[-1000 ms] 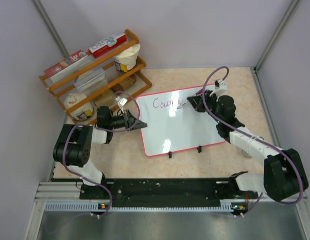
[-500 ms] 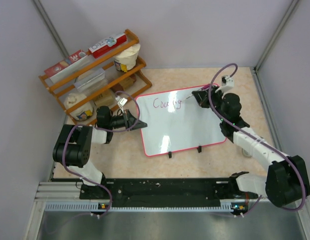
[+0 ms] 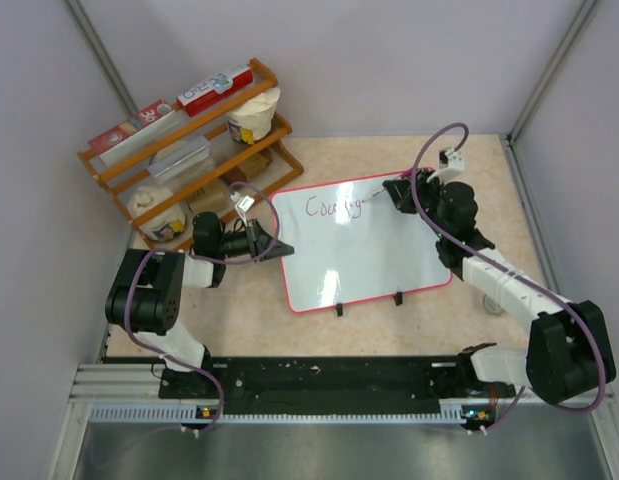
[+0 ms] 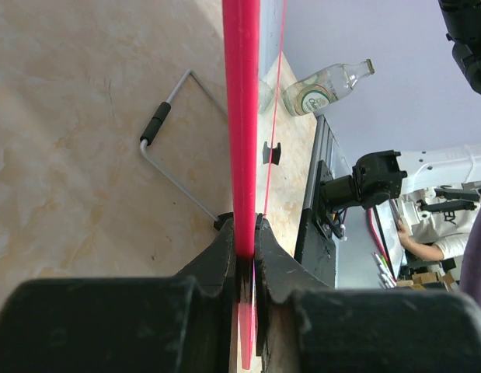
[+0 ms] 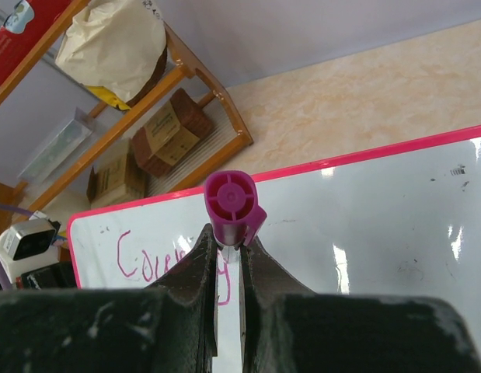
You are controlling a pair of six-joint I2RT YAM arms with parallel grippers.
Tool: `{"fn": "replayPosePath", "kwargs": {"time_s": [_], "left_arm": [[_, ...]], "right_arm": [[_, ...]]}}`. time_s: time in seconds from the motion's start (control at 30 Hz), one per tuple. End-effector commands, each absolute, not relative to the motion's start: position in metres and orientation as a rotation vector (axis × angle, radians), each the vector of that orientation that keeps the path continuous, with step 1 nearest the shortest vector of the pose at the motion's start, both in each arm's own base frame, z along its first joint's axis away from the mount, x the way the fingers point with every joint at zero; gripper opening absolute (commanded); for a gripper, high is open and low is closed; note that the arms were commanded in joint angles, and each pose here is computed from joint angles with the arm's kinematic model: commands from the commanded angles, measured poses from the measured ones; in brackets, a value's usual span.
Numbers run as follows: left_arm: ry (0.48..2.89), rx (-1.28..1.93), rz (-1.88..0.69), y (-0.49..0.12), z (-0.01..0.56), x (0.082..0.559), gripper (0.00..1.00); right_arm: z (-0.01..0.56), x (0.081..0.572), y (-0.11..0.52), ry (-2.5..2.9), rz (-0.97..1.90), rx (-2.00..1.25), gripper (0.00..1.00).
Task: Write a sentence on the whiteboard
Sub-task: Write with the whiteboard marker on the whiteboard.
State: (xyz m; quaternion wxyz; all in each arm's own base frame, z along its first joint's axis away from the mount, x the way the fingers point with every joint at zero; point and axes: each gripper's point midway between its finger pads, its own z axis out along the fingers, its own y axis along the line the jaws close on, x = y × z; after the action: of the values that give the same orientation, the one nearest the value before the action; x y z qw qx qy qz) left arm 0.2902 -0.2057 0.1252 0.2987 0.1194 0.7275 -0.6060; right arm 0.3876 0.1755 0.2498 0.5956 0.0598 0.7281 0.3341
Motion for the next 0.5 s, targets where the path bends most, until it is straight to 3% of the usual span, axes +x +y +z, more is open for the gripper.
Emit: {"fn": "replayPosePath", "kwargs": {"time_s": [0.0, 0.47], "left_arm": [[1.861, 0.371, -1.504, -0.204, 0.133, 0.305, 0.00], [1.861, 0.372, -1.505, -0.204, 0.132, 0.305, 0.00]], "right_arm": [[0.276, 0.400, 0.174, 1.613, 0.778, 0.133, 0.00], [0.253, 0.401, 0.164, 1.659, 0.737, 0.161, 0.00]]}}
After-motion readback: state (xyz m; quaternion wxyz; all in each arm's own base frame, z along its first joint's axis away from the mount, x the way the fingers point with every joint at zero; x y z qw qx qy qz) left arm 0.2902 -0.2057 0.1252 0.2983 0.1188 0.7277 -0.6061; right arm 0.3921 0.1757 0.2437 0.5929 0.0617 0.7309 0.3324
